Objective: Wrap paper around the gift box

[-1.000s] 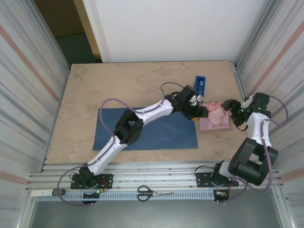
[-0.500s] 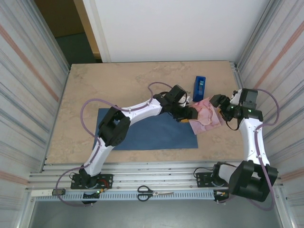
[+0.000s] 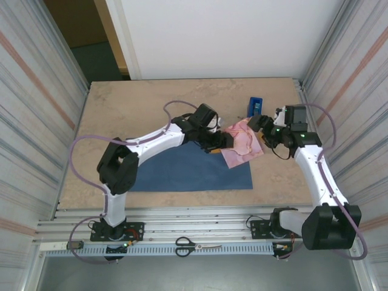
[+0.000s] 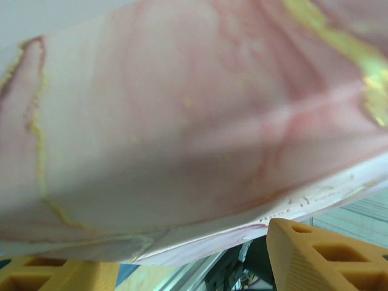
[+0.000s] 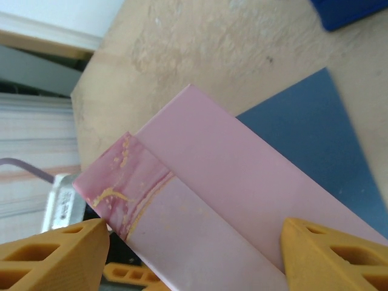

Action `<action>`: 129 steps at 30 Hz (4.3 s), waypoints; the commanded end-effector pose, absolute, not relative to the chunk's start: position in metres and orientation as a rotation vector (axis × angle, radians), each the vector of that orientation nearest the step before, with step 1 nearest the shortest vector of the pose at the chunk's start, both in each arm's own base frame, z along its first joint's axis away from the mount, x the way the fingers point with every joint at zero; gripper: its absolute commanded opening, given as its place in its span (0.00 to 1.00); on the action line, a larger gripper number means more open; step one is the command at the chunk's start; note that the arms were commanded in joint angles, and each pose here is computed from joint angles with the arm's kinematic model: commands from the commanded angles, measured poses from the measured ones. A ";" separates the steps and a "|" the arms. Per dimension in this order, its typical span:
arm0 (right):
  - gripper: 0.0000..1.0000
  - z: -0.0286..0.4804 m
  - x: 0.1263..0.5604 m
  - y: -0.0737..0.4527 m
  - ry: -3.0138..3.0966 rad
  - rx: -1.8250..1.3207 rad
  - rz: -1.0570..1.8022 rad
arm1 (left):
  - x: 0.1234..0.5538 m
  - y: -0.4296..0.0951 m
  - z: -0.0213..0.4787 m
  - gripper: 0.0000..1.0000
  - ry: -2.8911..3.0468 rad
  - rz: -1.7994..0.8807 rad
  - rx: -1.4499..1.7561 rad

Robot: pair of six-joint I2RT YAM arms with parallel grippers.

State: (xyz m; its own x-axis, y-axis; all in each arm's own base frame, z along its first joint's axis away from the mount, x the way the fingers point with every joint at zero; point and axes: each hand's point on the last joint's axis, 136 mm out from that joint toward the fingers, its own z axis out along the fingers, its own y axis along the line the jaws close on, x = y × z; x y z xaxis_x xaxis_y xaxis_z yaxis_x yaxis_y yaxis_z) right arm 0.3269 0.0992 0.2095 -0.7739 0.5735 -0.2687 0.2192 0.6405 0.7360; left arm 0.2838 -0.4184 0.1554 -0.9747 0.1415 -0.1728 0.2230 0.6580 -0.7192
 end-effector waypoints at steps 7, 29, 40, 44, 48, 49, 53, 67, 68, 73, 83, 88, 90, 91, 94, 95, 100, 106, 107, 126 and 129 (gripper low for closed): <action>0.72 0.156 0.302 0.184 2.640 0.641 1.147 | 0.272 -0.380 0.222 0.64 2.480 -1.395 0.435; 0.85 0.083 0.271 0.197 2.852 0.384 0.878 | 0.265 -0.303 0.105 0.82 2.758 -1.089 0.221; 0.82 0.062 0.246 0.207 2.939 0.256 0.867 | 0.260 -0.313 0.094 0.70 2.757 -1.199 0.246; 0.78 0.062 0.246 0.214 2.934 0.260 0.886 | 0.259 -0.311 0.078 0.74 2.806 -1.166 0.219; 0.72 0.077 0.250 0.230 2.904 0.207 0.921 | 0.260 -0.312 0.077 0.72 2.803 -1.175 0.220; 0.72 0.080 0.252 0.233 2.897 0.199 0.916 | 0.260 -0.312 0.080 0.69 2.789 -1.182 0.225; 0.72 0.097 0.259 0.253 2.855 0.152 0.961 | 0.265 -0.304 0.097 0.67 2.736 -1.153 0.209; 0.72 0.095 0.288 0.316 2.814 0.108 1.030 | 0.275 -0.236 0.103 0.67 2.673 -1.141 0.058; 0.72 0.093 0.290 0.318 2.820 0.110 1.023 | 0.274 -0.234 0.101 0.67 2.680 -1.137 0.053; 0.73 0.066 0.288 0.314 2.879 0.127 0.944 | 0.270 -0.220 0.082 0.71 2.732 -1.070 0.021; 0.71 0.066 0.279 0.315 2.886 0.140 0.950 | 0.270 -0.210 0.084 0.75 2.707 -1.092 0.027; 0.70 0.079 0.282 0.316 2.841 0.152 0.972 | 0.276 -0.221 0.093 0.70 2.673 -1.210 0.068; 0.70 0.086 0.285 0.317 2.809 0.145 0.988 | 0.278 -0.224 0.097 0.70 2.660 -1.229 0.086; 0.70 0.088 0.286 0.317 2.794 0.132 0.997 | 0.280 -0.224 0.098 0.70 2.657 -1.230 0.086; 0.69 0.085 0.292 0.314 2.787 0.159 1.003 | 0.288 -0.230 0.103 0.70 2.647 -1.263 0.087; 0.69 0.084 0.293 0.314 2.789 0.165 1.011 | 0.290 -0.231 0.103 0.70 2.655 -1.266 0.082; 0.69 0.086 0.293 0.312 2.787 0.164 1.007 | 0.293 -0.227 0.097 0.70 2.685 -1.203 0.072; 0.70 0.082 0.283 0.317 2.801 0.135 1.012 | 0.289 -0.224 0.089 0.73 2.715 -1.177 0.071; 0.70 0.083 0.282 0.317 2.796 0.126 1.007 | 0.289 -0.222 0.088 0.73 2.721 -1.164 0.079; 0.69 0.093 0.295 0.320 2.763 0.159 1.024 | 0.298 -0.224 0.099 0.70 2.698 -1.206 0.047; 0.69 0.088 0.285 0.317 2.788 0.162 1.000 | 0.292 -0.223 0.101 0.70 2.696 -1.219 0.048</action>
